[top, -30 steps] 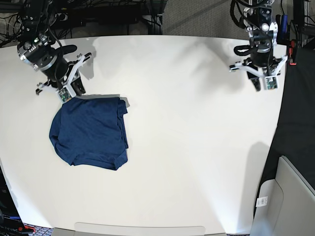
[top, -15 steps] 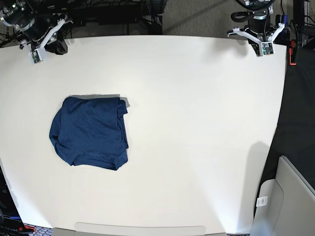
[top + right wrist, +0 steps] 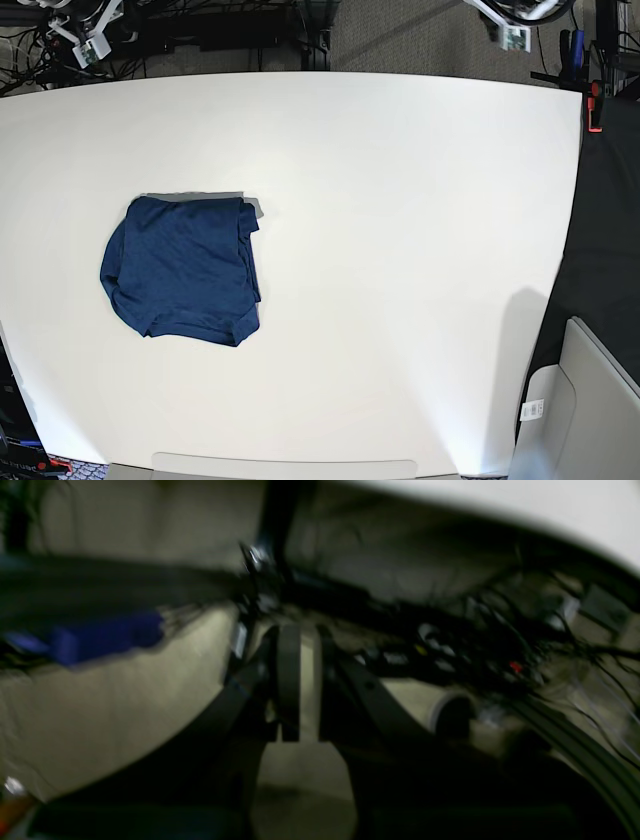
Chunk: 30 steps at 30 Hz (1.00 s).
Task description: Fold the T-shirt properly
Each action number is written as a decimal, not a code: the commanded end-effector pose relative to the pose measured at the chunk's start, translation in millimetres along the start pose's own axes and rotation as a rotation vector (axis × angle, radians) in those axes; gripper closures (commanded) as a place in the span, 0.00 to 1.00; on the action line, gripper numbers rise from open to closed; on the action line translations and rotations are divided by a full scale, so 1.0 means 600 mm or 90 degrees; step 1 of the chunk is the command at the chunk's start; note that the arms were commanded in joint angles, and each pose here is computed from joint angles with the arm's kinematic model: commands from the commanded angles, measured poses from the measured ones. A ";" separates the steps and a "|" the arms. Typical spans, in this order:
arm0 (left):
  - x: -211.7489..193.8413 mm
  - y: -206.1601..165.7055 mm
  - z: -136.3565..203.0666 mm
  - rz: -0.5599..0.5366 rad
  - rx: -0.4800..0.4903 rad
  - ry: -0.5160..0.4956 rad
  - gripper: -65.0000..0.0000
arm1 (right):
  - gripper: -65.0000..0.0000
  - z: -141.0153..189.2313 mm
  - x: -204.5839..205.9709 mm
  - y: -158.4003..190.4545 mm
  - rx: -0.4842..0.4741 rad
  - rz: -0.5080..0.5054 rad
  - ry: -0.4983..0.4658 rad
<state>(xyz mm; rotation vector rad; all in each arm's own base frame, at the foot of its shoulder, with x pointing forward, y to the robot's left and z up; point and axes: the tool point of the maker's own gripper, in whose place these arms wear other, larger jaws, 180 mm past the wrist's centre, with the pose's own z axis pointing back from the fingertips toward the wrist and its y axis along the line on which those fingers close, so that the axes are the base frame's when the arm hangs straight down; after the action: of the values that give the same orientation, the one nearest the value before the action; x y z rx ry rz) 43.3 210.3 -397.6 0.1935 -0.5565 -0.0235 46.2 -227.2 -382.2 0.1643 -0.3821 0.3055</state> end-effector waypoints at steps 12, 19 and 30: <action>-0.145 -0.072 -0.067 -0.010 -0.052 0.145 1.00 | 0.94 -0.150 -0.194 0.016 -0.062 -0.009 0.298; -0.190 -0.100 -0.150 0.041 -0.029 0.205 1.00 | 1.00 -0.270 -0.198 0.047 0.019 -0.055 0.301; -0.231 -0.149 -0.249 0.068 -0.007 0.296 1.00 | 1.00 -0.392 -0.160 0.137 0.106 -0.050 0.281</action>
<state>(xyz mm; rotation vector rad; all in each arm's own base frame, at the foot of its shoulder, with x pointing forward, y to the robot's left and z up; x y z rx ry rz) 9.4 156.9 -611.8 0.1431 -0.1019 0.1193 17.7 -122.9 -627.6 0.2643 0.0831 0.2812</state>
